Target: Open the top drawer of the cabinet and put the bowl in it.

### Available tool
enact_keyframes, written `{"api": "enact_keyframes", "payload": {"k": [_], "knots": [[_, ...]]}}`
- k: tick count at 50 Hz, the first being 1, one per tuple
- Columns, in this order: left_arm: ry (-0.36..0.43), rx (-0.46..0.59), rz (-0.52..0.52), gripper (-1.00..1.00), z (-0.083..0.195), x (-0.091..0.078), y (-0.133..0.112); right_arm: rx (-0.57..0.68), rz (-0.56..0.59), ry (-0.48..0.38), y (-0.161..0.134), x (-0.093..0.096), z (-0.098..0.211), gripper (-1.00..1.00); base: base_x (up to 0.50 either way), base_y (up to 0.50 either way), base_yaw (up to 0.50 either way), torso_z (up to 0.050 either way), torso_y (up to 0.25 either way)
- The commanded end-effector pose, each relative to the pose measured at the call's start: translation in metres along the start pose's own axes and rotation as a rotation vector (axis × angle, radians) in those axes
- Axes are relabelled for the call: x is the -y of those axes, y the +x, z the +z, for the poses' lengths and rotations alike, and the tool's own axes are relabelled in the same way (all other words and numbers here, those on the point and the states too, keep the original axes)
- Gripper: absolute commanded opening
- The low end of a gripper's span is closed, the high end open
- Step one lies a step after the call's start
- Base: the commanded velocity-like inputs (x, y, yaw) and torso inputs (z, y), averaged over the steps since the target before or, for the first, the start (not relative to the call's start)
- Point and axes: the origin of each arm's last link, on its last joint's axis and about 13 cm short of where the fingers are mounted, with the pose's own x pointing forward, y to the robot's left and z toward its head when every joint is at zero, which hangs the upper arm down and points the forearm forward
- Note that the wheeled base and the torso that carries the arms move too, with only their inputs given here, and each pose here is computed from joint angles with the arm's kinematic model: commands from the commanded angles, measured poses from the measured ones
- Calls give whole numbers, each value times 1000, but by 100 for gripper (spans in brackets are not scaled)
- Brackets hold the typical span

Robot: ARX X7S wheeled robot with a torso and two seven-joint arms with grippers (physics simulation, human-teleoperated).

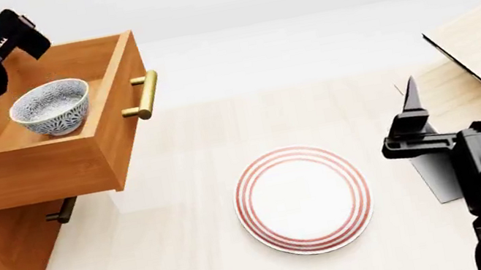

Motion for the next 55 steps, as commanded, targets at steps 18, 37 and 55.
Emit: {"api": "enact_keyframes", "payload": {"k": [18, 37, 55], "knots": [[271, 311, -337, 100, -26, -25, -120, 110, 6, -37, -14, -3, 28, 100, 0, 0, 0, 0, 0], [319, 439, -428, 100, -55, -81, -193, 290, -10, -74, -46, 5, 78, 100, 0, 0, 0, 0, 0], [324, 574, -475, 100, -36, -82, -235, 371, -59, -129, -52, 9, 108, 100, 0, 0, 0, 0, 0]]}}
